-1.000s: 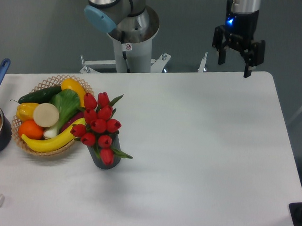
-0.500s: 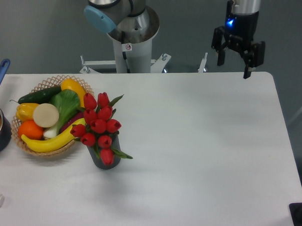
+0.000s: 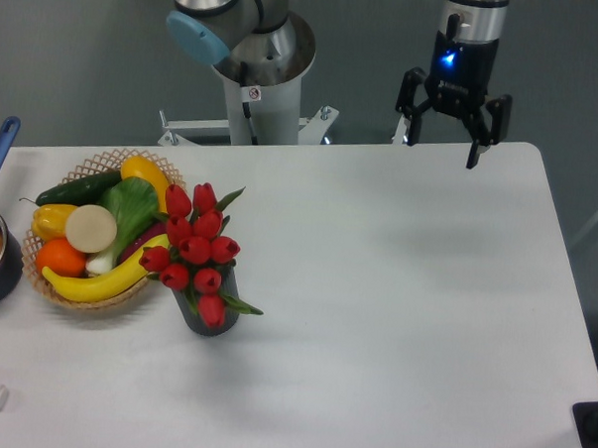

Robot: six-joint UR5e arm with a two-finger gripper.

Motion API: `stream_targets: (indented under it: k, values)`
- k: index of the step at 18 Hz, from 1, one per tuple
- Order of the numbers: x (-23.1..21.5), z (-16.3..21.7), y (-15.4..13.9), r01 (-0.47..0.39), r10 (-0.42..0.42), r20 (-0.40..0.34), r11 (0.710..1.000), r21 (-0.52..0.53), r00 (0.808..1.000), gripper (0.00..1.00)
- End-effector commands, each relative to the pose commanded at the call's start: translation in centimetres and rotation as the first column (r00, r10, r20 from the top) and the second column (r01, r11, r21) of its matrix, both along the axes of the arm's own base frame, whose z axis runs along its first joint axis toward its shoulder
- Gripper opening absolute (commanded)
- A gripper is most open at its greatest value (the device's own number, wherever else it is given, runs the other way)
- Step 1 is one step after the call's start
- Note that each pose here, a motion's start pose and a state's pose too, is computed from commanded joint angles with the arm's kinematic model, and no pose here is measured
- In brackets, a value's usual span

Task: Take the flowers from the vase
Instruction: 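Move the open gripper toward the red tulips in the black vase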

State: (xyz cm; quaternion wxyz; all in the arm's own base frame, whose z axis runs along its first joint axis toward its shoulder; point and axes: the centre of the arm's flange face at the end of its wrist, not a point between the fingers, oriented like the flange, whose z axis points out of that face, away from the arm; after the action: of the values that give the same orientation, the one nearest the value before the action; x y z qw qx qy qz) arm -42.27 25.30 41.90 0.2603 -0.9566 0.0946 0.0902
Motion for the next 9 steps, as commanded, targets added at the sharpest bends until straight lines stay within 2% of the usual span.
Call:
stream_targets:
  k: [2,6,9]
  values:
    - [1.0,-0.7,1.0,0.003,-0.005,0.044,0.998,0.062,0.999,1.00]
    - [0.4,-0.7,2.1,-0.002,0.002,-0.002,0.995,0.101,1.000,1.00]
    - [1.1,-1.7,4.3,-0.035,0.028,0.063,0.993,0.109,0.998,1.00]
